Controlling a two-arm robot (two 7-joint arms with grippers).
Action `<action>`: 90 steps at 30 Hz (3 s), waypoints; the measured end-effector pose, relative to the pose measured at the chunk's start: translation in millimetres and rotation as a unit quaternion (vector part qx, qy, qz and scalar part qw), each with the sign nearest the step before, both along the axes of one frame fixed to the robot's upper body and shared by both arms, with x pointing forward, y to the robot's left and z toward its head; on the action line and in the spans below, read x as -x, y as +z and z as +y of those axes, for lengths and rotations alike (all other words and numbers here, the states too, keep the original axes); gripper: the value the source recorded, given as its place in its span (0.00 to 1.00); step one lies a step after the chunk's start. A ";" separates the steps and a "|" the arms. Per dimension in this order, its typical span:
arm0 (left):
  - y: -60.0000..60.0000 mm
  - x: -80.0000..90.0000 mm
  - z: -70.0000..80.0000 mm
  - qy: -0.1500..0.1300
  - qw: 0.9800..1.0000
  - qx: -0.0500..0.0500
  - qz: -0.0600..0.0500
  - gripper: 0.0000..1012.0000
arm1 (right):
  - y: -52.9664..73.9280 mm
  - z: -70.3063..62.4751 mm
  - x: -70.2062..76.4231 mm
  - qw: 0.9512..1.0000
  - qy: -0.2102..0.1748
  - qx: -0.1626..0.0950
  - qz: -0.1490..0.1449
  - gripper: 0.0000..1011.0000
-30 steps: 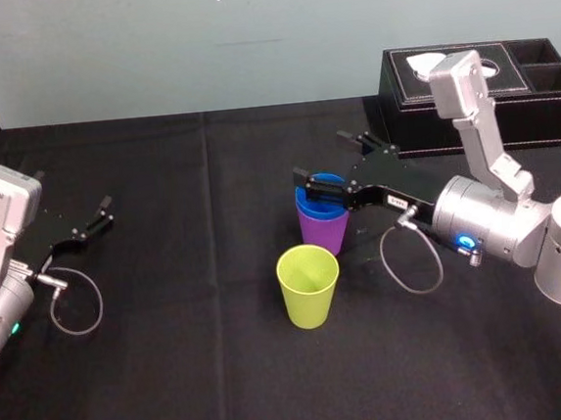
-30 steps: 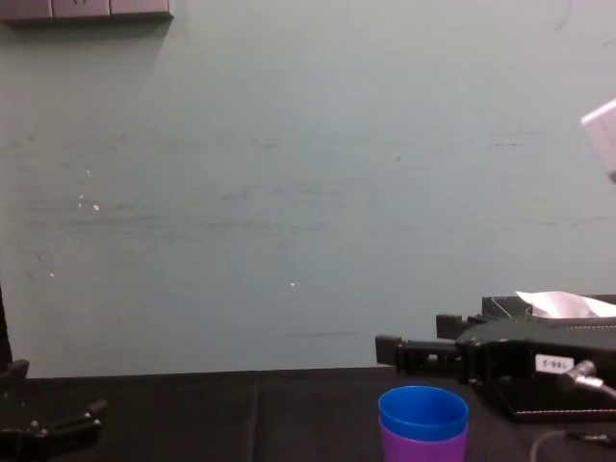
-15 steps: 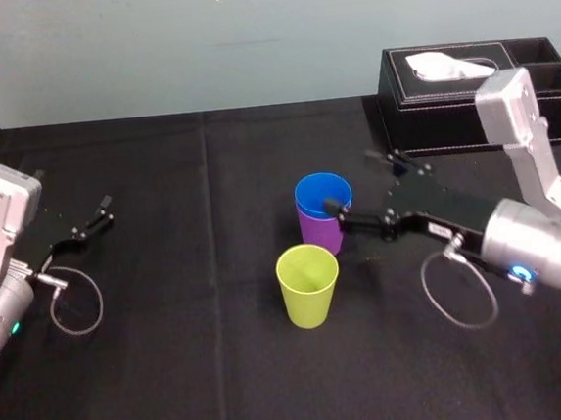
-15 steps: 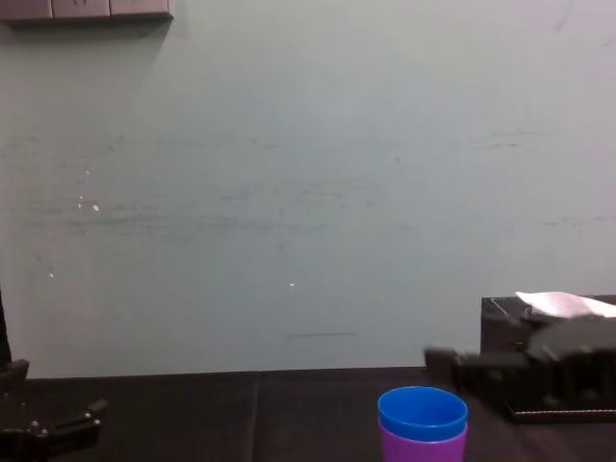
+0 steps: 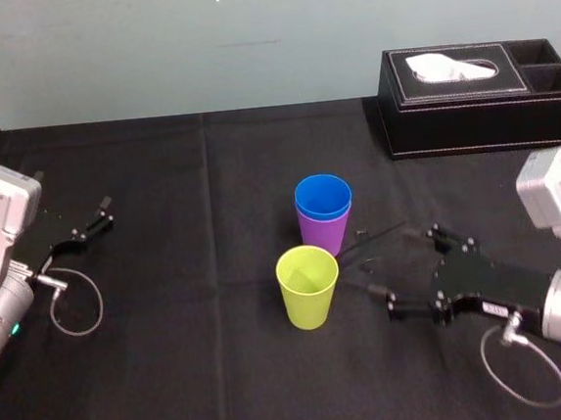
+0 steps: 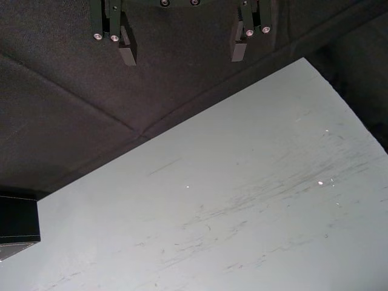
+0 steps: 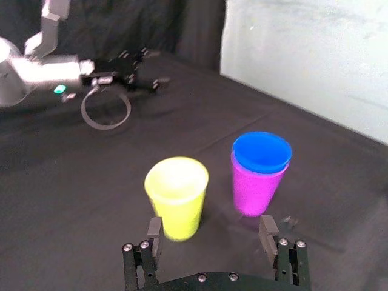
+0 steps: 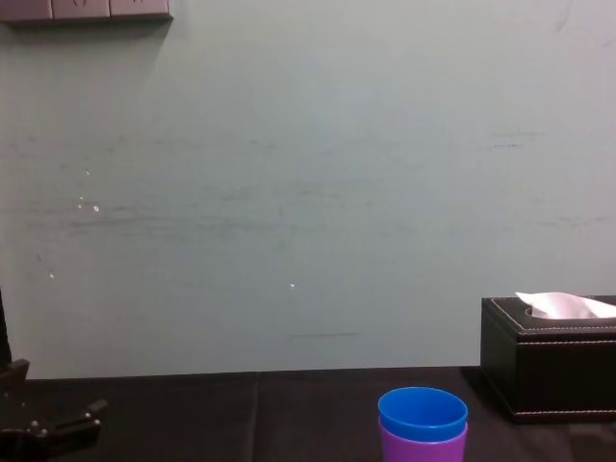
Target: Stack the three plastic cups sequentially using one hand.
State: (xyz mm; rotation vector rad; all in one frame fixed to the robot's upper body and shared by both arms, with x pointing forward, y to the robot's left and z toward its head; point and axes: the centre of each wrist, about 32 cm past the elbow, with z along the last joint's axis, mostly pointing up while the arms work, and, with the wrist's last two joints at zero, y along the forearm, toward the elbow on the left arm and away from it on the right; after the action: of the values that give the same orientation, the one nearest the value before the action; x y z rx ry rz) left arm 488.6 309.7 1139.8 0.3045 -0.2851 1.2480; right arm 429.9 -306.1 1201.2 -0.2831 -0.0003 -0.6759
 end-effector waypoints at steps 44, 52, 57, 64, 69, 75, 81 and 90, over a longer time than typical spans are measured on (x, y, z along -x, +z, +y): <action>0.0 0.0 0.0 0.000 1.000 0.000 0.000 1.00 | -45.1 46.4 -5.0 1.000 0.016 0.004 -0.004 0.99; 0.0 0.0 0.0 0.000 1.000 0.000 0.000 1.00 | -52.0 51.0 -11.5 1.000 0.013 -0.008 0.008 0.99; 0.0 0.0 0.0 0.000 1.000 0.000 0.000 1.00 | -54.5 54.8 -15.4 1.000 0.016 -0.011 0.012 0.99; 0.0 0.0 0.0 0.000 1.000 0.000 0.000 1.00 | -56.8 58.8 -19.0 1.000 0.017 -0.022 0.011 0.99; 0.0 0.0 0.0 0.000 1.000 0.000 0.000 1.00 | -58.1 62.5 -20.9 1.000 0.018 -0.023 0.010 0.99; 0.0 0.0 0.0 0.000 1.000 0.000 0.000 1.00 | -58.6 65.9 -22.4 1.000 0.018 -0.023 0.009 0.99; 0.0 0.0 0.0 0.000 1.000 0.000 0.000 1.00 | -58.7 68.8 -24.1 1.000 0.017 -0.020 0.006 0.99; 0.0 0.0 0.0 0.000 1.000 0.000 0.000 1.00 | -59.1 70.5 -25.6 1.000 0.017 -0.018 0.005 0.99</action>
State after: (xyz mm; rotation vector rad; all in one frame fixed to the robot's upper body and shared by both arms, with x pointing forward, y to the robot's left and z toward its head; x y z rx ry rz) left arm 488.6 309.7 1139.8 0.3045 -0.2851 1.2479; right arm 455.5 -235.7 1142.1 -0.2506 0.0160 -0.6404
